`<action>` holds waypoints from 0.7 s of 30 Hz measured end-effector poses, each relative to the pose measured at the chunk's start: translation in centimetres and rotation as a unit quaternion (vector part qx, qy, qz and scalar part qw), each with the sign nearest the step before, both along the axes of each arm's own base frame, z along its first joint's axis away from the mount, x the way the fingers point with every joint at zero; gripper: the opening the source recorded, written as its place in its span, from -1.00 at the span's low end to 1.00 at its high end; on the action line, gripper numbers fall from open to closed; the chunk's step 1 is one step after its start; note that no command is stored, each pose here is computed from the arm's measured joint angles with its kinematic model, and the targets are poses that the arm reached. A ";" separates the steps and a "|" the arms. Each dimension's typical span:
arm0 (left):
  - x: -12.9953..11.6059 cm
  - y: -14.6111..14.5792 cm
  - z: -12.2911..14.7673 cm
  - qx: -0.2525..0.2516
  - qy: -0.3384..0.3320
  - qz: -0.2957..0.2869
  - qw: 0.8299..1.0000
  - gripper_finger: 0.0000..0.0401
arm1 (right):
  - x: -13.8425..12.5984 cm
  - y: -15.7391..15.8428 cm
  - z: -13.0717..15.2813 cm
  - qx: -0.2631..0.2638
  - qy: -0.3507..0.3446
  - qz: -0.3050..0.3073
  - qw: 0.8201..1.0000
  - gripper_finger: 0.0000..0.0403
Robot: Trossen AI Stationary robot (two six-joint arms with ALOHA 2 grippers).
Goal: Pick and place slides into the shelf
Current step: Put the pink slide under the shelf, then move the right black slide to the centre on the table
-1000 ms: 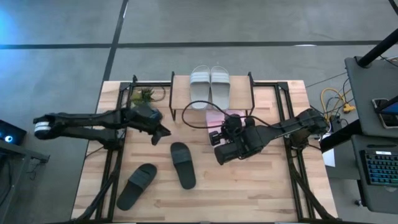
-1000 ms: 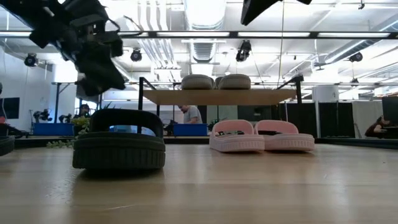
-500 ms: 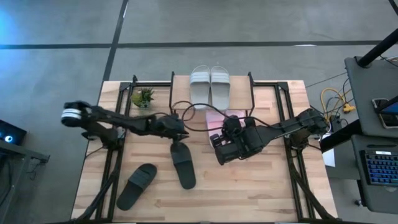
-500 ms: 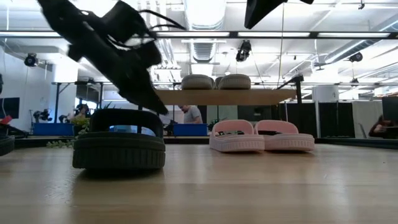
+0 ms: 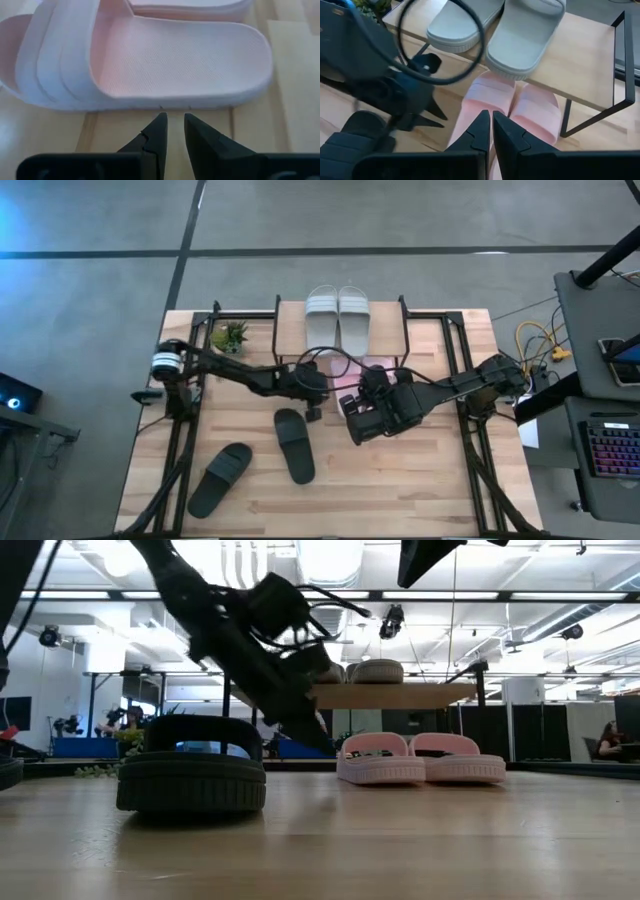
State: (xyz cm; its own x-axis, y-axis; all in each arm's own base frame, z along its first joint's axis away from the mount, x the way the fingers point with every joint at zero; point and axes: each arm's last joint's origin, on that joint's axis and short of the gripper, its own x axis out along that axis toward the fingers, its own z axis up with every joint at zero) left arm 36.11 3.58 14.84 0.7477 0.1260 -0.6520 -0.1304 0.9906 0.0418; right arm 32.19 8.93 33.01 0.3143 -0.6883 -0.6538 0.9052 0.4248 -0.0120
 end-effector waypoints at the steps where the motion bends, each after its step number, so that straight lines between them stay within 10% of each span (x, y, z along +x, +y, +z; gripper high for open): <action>1: 0.4 0.2 -0.1 0.000 0.000 0.002 1.000 -0.74 | 0.0 0.0 0.0 0.000 0.000 0.000 1.000 -0.94; 21: 3.7 1.9 0.3 0.043 -0.036 -0.018 0.998 -0.74 | -0.2 -0.1 -0.1 -0.004 0.004 -0.009 1.000 -0.94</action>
State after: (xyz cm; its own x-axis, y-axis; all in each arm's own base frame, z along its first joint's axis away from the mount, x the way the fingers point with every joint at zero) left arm 39.77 5.52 15.18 0.7973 0.1518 -0.5842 -0.1014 0.9878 0.1184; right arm 31.98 8.81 32.91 0.2966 -0.6998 -0.6499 0.9128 0.4077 -0.0225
